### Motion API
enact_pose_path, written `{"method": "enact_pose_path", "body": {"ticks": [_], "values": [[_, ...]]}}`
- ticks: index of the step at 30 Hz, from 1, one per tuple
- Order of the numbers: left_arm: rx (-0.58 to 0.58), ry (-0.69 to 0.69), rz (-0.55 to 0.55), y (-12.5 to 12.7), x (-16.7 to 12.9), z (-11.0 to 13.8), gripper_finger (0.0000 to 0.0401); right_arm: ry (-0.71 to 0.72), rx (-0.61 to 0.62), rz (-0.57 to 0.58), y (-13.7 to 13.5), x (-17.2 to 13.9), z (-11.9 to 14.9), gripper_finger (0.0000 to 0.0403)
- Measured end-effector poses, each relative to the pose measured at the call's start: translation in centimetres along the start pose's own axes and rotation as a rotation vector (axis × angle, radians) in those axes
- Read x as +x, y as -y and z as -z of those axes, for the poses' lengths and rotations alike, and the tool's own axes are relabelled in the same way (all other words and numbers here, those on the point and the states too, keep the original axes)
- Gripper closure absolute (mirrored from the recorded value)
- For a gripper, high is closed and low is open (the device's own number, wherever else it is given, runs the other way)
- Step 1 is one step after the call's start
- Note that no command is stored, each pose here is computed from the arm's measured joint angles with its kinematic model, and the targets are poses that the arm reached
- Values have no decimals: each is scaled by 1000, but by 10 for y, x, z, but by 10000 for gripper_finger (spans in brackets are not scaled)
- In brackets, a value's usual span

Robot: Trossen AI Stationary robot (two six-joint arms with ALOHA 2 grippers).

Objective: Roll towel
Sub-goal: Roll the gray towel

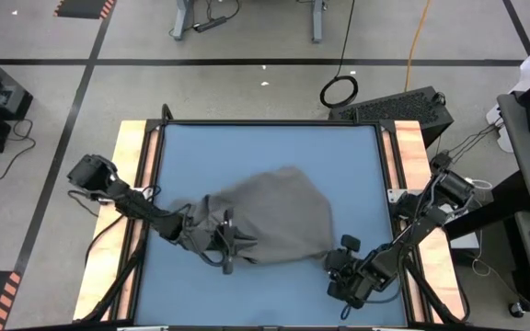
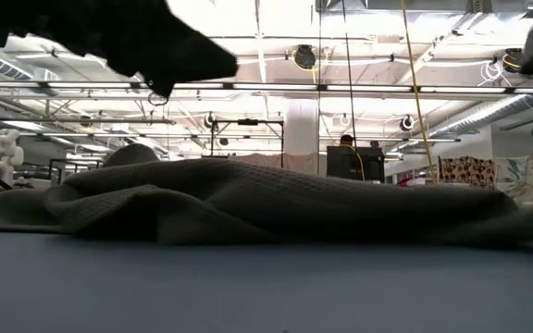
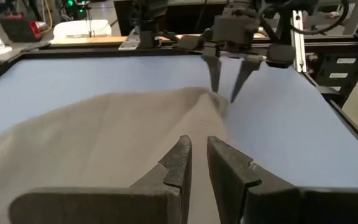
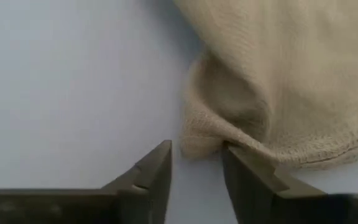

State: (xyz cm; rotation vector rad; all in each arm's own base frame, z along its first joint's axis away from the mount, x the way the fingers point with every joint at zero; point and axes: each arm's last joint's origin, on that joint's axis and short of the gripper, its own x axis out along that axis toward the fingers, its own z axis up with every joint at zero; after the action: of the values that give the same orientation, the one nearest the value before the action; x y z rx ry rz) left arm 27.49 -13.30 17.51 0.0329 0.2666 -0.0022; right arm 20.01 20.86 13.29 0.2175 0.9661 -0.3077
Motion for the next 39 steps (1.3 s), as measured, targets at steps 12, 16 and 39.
{"method": "enact_pose_path", "body": {"ticks": [12, 16, 39], "values": [[76, 10, 1, 15, 28, -10, 344, 87, -157, 14, -9, -3, -52, 389], [99, -19, -1, 15, 30, -4, 344, 59, -201, 56, -10, -11, -57, 397], [49, 42, -141, -6, 38, -13, 344, 323, -327, 391, 17, -11, -156, 403]]}}
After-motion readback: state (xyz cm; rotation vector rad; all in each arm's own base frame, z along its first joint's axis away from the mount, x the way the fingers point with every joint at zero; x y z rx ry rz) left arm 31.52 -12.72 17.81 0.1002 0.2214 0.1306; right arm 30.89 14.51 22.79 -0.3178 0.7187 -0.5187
